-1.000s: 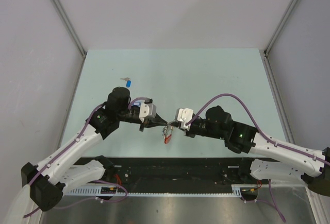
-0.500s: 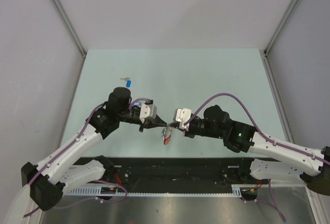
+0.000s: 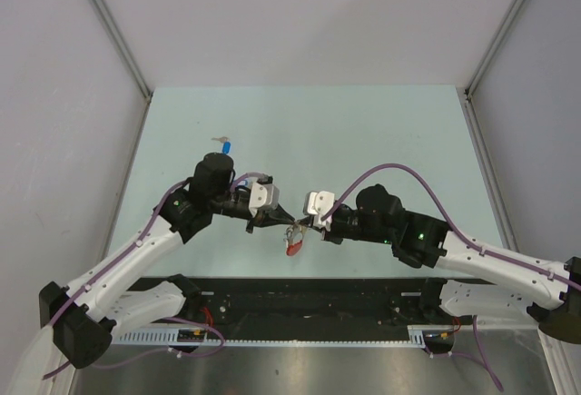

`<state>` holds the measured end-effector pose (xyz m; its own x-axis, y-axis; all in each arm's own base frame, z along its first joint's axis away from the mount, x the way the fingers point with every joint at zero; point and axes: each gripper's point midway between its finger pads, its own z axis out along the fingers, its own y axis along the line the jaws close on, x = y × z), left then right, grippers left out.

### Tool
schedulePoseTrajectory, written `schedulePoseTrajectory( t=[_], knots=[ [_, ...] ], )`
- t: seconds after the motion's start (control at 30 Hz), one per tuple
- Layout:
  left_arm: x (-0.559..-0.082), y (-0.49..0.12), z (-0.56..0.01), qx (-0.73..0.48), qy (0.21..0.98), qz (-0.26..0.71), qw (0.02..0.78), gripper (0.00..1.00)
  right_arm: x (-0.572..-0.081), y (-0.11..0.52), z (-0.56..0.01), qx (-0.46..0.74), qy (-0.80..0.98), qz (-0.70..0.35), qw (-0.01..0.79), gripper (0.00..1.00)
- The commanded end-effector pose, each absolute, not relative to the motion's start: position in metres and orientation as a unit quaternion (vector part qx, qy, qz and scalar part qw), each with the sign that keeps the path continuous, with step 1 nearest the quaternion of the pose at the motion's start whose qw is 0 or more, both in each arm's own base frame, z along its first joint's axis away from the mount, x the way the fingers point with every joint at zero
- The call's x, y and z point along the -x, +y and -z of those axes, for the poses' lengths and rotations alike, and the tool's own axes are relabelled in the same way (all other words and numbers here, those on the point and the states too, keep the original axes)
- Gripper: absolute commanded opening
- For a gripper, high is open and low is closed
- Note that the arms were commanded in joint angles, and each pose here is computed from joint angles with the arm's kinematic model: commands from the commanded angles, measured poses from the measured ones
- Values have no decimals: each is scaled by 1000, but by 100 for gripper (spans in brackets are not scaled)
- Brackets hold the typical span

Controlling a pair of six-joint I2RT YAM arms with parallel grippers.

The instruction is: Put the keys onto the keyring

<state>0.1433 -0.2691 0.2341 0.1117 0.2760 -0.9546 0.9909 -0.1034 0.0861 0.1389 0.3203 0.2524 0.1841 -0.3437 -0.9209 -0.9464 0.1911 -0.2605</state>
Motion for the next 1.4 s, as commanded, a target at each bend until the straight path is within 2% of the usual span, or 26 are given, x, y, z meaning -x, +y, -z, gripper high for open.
schedulePoseTrajectory(
  t=[0.0, 0.1, 0.27, 0.43, 0.5, 0.8, 0.9, 1.37],
  knots=[
    [-137, -271, -247, -626, 491, 423, 433, 0, -139, 331, -303, 542, 531, -320, 567, 0],
    [-138, -271, -247, -626, 492, 421, 434, 0, -138, 330, -305, 541, 529, -327, 566, 2],
    [-141, -272, -249, -617, 495, 421, 444, 0, -138, 329, -304, 542, 534, -331, 559, 20],
    [-148, -273, -253, -599, 502, 421, 460, 0, -138, 319, -309, 535, 538, -330, 561, 32],
    [-151, -273, -254, -596, 501, 421, 466, 0, -139, 312, -312, 528, 542, -328, 566, 33],
    [-149, -272, -261, -592, 483, 431, 480, 0, -148, 299, -296, 526, 557, -338, 547, 32],
    [-146, -272, -264, -594, 476, 435, 481, 0, -146, 299, -292, 533, 552, -348, 539, 27],
    [-140, -272, -266, -600, 463, 443, 479, 0, -147, 308, -283, 545, 545, -364, 524, 23]
  ],
)
